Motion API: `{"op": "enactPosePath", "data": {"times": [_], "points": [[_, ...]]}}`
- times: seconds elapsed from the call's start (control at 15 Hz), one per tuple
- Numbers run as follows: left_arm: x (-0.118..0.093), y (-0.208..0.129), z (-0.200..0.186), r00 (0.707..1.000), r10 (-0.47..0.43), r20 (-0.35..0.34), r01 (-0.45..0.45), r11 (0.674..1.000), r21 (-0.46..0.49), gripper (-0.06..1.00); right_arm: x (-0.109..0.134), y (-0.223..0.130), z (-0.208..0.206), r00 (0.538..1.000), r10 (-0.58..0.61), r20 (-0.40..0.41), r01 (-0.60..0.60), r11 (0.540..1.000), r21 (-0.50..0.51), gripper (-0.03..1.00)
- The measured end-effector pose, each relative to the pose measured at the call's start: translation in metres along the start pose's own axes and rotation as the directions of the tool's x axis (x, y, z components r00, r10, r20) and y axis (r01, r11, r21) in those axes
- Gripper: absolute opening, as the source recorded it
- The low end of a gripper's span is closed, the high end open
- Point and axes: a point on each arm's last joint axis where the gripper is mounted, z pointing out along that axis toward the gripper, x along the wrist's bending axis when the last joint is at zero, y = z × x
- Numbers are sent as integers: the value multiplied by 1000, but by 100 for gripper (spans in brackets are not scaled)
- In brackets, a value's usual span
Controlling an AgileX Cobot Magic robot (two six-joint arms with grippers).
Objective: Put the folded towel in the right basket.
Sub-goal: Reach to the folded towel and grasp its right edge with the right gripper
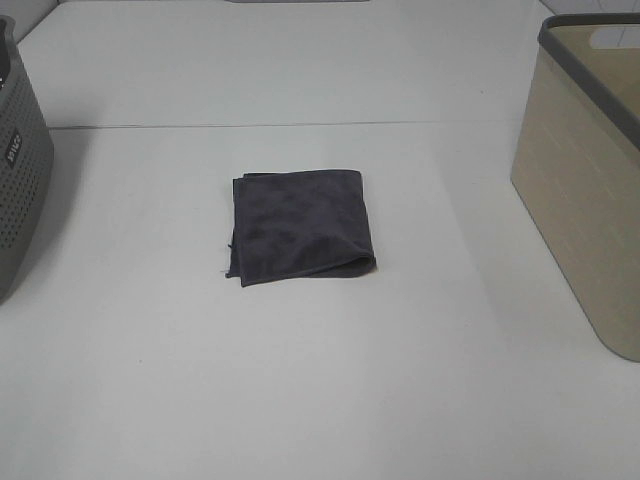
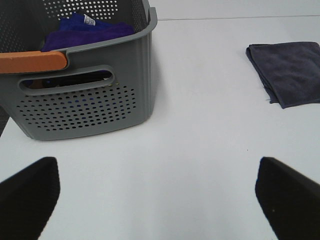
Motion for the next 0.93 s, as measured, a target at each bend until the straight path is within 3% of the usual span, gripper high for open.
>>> {"op": "enactPosePath", "data": {"times": [0.93], "points": [[0,0,0,1000,0,0,0,1000,0,99,0,0,0,1000,0,0,0,1000,0,97]]}}
